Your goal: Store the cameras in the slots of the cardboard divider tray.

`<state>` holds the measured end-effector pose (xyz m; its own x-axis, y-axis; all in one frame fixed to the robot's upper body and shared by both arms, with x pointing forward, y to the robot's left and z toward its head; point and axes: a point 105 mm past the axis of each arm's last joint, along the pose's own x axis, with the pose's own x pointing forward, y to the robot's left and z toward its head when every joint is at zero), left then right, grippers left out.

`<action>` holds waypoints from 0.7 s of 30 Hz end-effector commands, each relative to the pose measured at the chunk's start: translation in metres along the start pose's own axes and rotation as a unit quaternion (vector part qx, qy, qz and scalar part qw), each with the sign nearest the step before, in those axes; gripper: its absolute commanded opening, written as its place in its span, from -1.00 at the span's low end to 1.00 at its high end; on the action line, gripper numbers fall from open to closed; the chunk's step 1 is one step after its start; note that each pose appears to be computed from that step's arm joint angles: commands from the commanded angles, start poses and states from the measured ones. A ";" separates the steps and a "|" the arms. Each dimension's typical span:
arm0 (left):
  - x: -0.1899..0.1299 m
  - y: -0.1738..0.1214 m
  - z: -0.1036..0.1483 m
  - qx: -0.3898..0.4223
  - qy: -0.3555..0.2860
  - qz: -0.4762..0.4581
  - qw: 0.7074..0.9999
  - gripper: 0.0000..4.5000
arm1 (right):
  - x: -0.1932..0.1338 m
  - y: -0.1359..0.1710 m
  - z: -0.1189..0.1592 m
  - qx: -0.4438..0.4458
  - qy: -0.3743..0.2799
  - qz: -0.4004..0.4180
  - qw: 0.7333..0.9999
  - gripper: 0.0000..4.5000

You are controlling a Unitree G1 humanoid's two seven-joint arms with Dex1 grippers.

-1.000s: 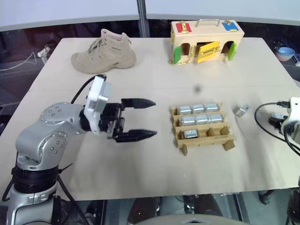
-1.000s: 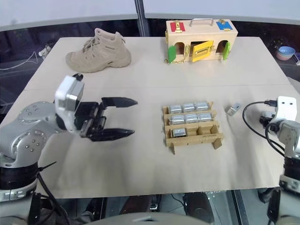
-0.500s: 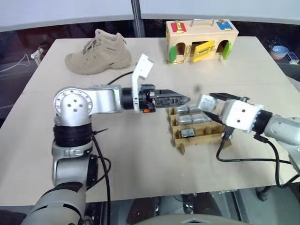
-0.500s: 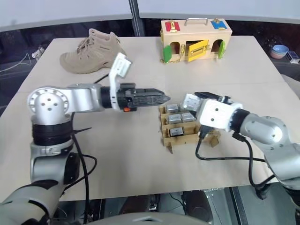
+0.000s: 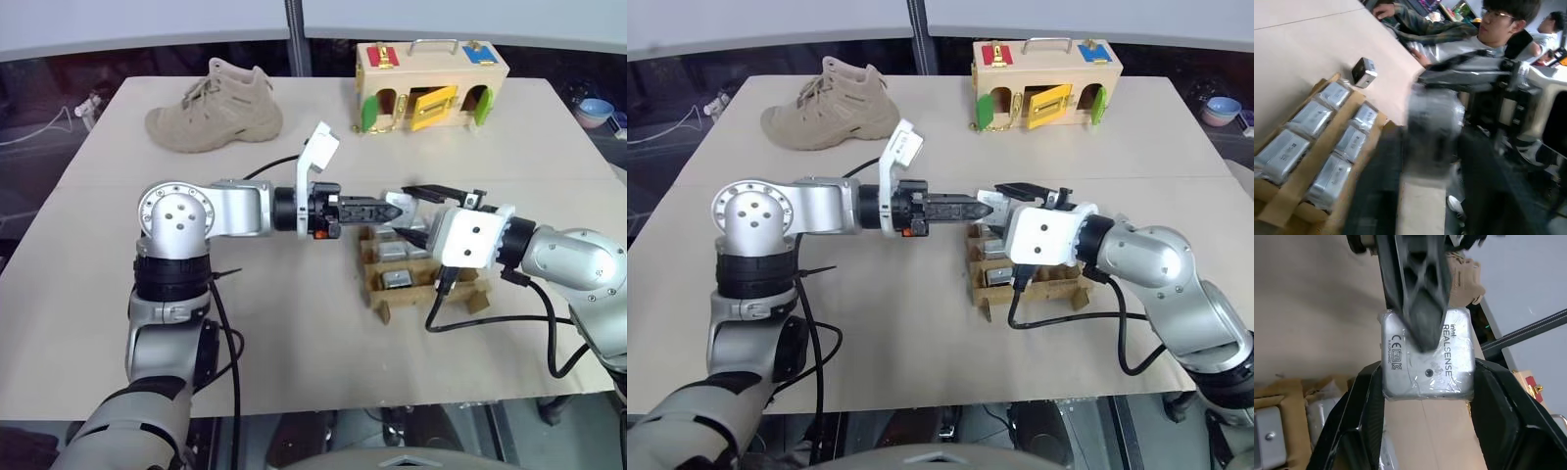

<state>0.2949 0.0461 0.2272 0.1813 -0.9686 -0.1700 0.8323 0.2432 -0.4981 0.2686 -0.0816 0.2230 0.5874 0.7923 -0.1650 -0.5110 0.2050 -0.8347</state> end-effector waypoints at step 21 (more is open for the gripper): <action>0.075 0.013 -0.042 0.275 0.168 -0.058 0.945 -0.68 | -0.148 0.045 -0.039 0.307 0.096 -0.084 0.943 0.98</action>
<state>0.2960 -0.0167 0.1642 -0.0224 -0.8956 -0.4443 0.9943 0.0265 -0.1036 0.1867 -0.2162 0.1773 0.7601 0.6036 -0.2404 -0.6477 0.6745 -0.3543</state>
